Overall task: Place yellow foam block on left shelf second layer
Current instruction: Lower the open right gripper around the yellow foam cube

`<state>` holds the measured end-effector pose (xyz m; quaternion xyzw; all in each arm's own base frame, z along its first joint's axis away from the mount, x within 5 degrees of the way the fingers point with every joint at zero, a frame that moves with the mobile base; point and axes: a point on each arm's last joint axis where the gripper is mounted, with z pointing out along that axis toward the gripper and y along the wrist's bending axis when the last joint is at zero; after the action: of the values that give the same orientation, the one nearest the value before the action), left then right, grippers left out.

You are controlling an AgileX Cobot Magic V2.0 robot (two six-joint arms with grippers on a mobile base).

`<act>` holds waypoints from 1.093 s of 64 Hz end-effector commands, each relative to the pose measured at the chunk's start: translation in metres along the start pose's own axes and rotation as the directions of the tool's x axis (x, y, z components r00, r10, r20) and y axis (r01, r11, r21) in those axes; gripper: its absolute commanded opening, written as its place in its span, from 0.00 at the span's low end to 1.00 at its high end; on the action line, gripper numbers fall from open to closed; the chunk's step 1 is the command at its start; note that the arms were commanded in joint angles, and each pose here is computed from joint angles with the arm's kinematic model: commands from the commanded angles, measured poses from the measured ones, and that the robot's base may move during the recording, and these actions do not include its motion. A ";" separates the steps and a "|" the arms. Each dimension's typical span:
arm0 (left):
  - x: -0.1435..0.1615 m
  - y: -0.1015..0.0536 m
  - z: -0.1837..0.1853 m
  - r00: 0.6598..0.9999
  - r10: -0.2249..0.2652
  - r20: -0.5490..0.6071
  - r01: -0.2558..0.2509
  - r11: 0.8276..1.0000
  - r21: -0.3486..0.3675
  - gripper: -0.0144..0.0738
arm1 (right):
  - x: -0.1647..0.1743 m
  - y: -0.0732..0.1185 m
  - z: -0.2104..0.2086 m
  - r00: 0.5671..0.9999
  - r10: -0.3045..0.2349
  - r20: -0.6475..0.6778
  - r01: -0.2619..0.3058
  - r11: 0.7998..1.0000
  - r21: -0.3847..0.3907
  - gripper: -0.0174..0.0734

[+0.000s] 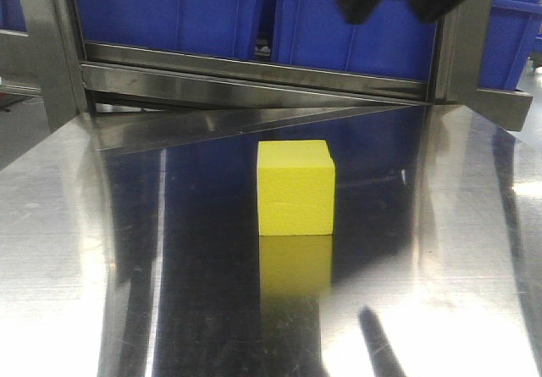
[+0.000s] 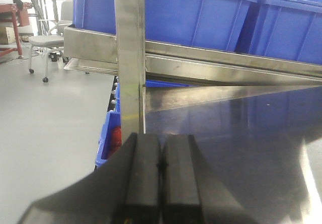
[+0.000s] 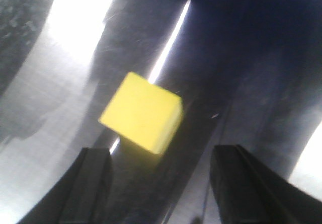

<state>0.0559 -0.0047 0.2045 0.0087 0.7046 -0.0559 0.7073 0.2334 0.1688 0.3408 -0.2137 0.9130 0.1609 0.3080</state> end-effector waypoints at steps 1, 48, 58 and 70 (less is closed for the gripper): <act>0.002 -0.001 0.001 0.999 -0.012 0.052 0.011 1.000 0.018 0.32 | -0.023 0.014 -0.006 0.996 0.088 0.012 -0.088 0.996 -0.017 0.75; 0.002 -0.001 0.001 0.999 -0.012 0.052 0.011 1.000 0.018 0.32 | -0.038 0.038 0.081 0.955 0.279 -0.097 -0.244 0.931 0.271 0.75; 0.002 -0.001 0.001 0.999 -0.012 0.052 0.011 1.000 0.018 0.32 | -0.041 0.041 0.083 0.952 0.298 -0.064 -0.274 0.928 0.251 0.75; 0.002 -0.001 0.001 0.999 -0.012 0.052 0.011 1.000 0.018 0.32 | -0.041 0.046 0.082 0.965 0.260 -0.046 -0.241 0.939 0.246 0.88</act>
<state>0.0559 -0.0047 0.2045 0.0087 0.7046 -0.0559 0.7073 0.2825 0.2567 0.2801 -0.0573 0.9732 0.0517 0.2167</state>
